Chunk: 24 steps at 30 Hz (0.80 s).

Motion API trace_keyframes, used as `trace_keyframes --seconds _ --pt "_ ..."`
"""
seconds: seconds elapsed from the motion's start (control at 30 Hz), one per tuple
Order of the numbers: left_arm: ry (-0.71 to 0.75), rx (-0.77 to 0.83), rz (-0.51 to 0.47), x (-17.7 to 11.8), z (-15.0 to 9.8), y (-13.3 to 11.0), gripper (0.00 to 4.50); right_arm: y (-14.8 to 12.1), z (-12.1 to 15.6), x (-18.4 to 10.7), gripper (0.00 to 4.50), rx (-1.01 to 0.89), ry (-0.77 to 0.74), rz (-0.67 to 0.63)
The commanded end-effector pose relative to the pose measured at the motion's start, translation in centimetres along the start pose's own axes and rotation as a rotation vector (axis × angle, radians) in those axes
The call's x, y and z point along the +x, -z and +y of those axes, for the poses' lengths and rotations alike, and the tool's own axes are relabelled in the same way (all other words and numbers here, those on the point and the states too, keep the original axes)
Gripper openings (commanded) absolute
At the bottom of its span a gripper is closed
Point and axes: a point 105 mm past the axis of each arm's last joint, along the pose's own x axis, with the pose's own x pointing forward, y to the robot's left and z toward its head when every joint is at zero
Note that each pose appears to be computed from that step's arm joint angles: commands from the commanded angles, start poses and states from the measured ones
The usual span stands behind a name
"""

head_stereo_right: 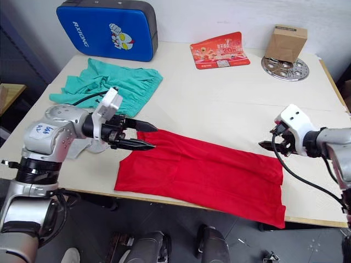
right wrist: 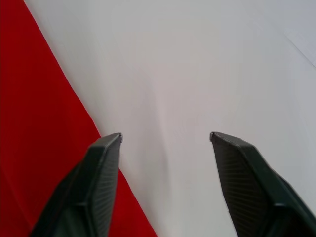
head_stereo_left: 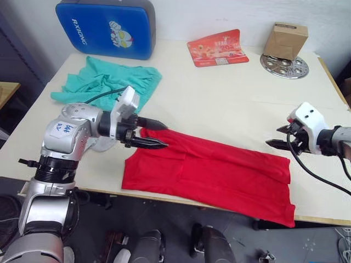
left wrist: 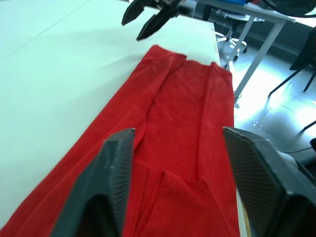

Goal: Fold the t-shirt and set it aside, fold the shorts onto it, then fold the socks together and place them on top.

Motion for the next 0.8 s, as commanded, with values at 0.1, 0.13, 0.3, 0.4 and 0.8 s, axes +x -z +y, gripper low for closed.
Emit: trace_keyframes --seconds 0.1,0.13,0.3,0.4,0.8 --pt "-0.031 0.078 -0.008 0.6 0.7 -0.9 4.48 1.9 0.6 0.1 4.45 -0.009 -0.080 0.133" --pt "-0.040 0.084 -0.006 0.6 0.8 -0.8 4.49 2.0 0.7 0.2 4.36 0.002 -0.088 0.141" --pt "-0.062 0.098 -0.004 0.5 1.0 -0.5 4.50 3.4 0.7 0.8 2.86 0.014 -0.069 0.193" --pt "-0.068 0.110 0.001 0.6 1.2 -0.4 4.50 3.5 0.6 1.2 1.75 0.022 -0.069 0.190" --pt "-0.078 0.129 -0.039 1.8 2.5 -1.0 4.50 -4.7 -7.3 4.8 0.05 -0.003 0.300 -0.039"
